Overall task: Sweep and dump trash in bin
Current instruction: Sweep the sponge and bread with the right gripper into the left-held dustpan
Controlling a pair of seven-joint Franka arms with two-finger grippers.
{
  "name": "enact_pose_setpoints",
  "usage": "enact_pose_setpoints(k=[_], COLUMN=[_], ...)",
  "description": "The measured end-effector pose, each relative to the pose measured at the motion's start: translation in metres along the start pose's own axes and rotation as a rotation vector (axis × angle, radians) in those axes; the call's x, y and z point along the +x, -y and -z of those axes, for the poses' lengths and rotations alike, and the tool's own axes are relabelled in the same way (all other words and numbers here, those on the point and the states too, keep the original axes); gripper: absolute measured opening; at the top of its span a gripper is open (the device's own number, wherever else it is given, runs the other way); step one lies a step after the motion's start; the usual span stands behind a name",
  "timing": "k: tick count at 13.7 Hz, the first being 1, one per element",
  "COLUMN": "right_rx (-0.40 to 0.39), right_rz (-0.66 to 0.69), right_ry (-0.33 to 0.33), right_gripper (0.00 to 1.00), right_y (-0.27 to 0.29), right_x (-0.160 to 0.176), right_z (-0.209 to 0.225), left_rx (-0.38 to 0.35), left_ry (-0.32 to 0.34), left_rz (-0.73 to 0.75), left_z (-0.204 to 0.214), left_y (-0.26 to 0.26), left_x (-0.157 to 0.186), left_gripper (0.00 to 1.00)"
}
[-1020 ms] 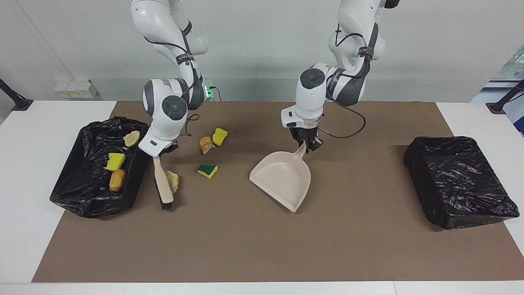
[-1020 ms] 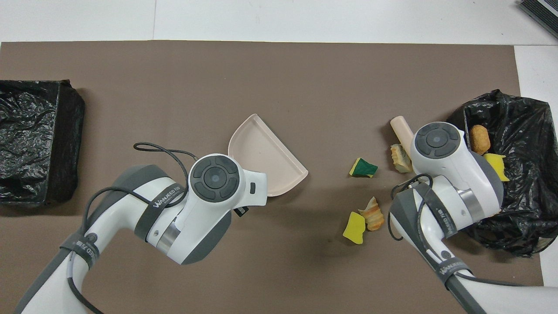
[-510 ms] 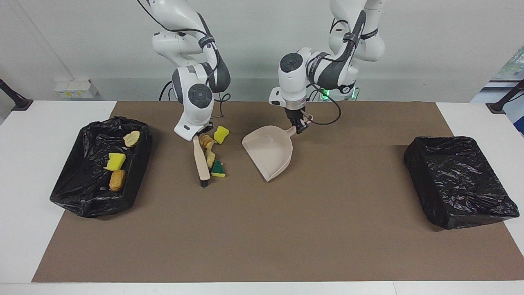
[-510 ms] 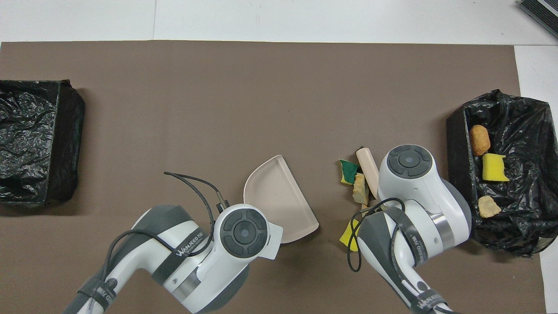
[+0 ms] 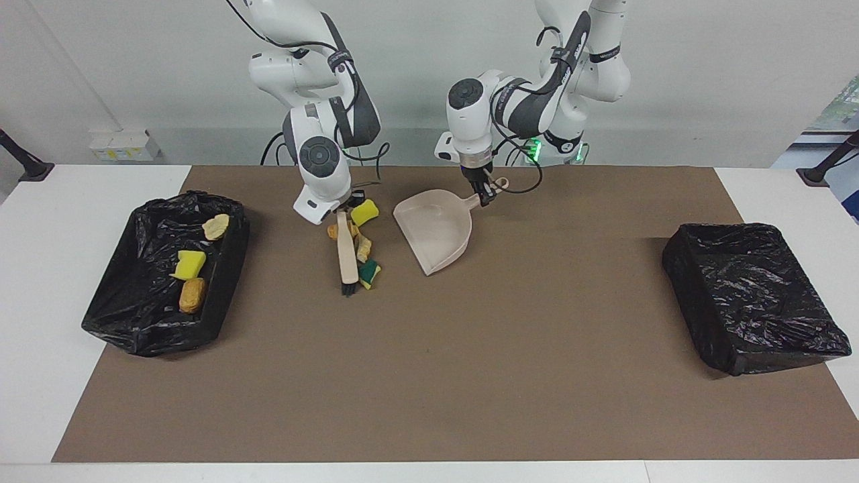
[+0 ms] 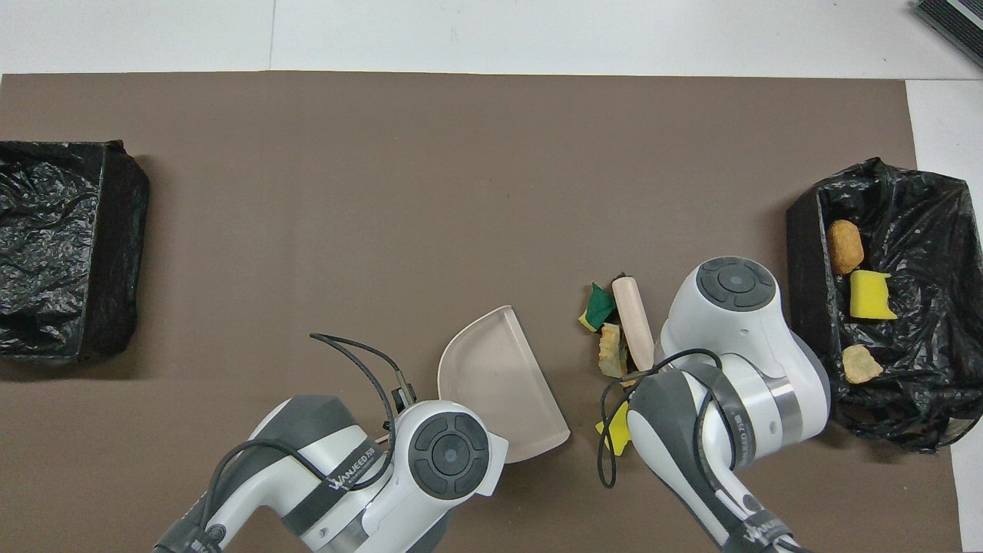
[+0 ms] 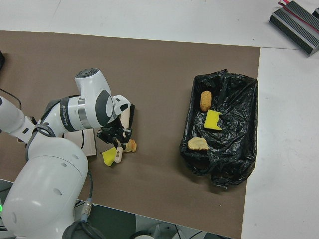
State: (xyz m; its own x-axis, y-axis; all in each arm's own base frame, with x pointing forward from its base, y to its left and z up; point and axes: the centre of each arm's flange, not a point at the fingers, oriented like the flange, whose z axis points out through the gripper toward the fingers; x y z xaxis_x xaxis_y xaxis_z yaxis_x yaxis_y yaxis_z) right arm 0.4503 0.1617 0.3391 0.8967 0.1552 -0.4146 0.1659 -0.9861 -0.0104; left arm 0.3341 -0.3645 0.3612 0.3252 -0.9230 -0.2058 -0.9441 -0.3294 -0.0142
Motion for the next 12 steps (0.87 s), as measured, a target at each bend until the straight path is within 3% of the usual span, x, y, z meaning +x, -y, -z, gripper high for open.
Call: enact_pose_setpoints(k=[6, 9, 12], right_rx=[0.070, 0.092, 0.099], right_rz=[0.117, 0.302, 0.369], right_ry=[-0.003, 0.060, 0.116], right_gripper=[0.26, 0.26, 0.26], right_y=[0.086, 0.099, 0.096], right_x=[-0.017, -0.030, -0.043], right_z=[-0.009, -0.012, 0.009], left_rx=[0.006, 0.002, 0.000], left_ry=[0.012, 0.020, 0.020], left_rz=[-0.054, -0.049, -0.044], left_z=[0.000, -0.004, -0.004], left_y=[-0.028, -0.027, -0.024], left_x=[0.006, 0.003, 0.002], left_gripper=[0.32, 0.32, 0.32])
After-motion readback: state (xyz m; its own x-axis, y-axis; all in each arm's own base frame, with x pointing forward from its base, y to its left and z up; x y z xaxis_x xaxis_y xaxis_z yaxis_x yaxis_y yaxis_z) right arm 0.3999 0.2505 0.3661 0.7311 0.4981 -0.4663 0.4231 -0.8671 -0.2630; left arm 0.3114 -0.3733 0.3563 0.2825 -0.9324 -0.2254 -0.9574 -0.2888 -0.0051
